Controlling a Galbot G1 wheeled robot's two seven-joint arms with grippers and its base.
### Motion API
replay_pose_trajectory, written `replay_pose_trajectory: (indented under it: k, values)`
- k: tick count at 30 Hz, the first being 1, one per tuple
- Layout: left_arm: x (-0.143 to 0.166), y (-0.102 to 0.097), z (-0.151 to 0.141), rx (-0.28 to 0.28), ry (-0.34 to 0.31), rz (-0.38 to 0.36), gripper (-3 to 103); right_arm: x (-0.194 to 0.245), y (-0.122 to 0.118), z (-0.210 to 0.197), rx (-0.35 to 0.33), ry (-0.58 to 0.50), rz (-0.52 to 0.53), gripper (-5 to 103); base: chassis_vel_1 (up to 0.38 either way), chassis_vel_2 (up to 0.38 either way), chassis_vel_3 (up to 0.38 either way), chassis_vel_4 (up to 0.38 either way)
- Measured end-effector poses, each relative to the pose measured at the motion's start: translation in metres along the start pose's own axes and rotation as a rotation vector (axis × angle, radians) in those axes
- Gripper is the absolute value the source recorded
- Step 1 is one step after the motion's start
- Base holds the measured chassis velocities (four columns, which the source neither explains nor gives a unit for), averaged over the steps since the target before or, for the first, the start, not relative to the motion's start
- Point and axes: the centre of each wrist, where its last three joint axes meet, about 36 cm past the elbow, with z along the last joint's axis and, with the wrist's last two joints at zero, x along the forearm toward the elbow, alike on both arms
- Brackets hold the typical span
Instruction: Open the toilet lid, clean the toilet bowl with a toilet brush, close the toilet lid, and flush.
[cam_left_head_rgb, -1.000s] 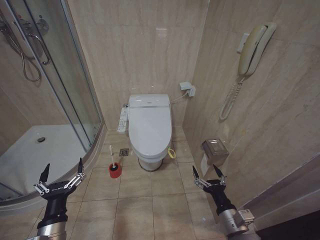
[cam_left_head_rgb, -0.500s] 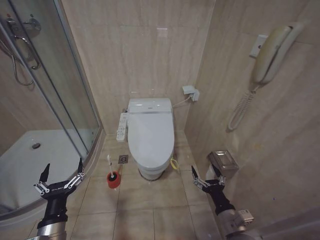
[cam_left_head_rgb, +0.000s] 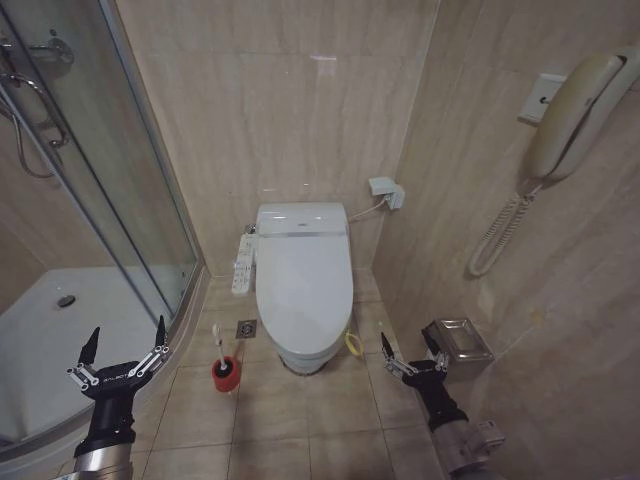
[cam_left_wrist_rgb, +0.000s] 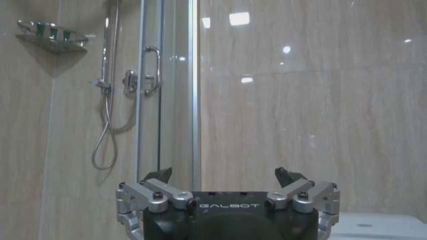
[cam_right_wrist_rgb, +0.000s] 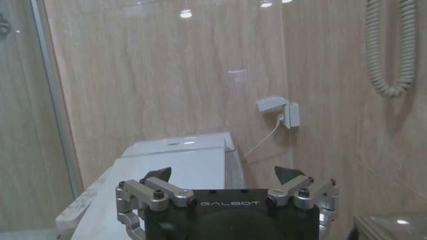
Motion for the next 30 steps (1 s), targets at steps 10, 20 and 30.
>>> replay_pose_trajectory:
  k: [10,20,30]
  values:
    - [0.000,0.000,0.000,0.000,0.000,0.000,100,0.001,-0.002,0.001,0.006,0.004,-0.023,100,-0.122,0.132,0.132,-0.118]
    - [0.000,0.000,0.000,0.000,0.000,0.000,100,0.008,0.002,0.039,-0.031,0.055,-0.054,100,-0.046,0.044,0.032,-0.048]
    - [0.000,0.000,0.000,0.000,0.000,0.000,100,0.018,0.003,0.150,0.003,0.219,-0.033,100,0.000,0.000,0.000,0.000]
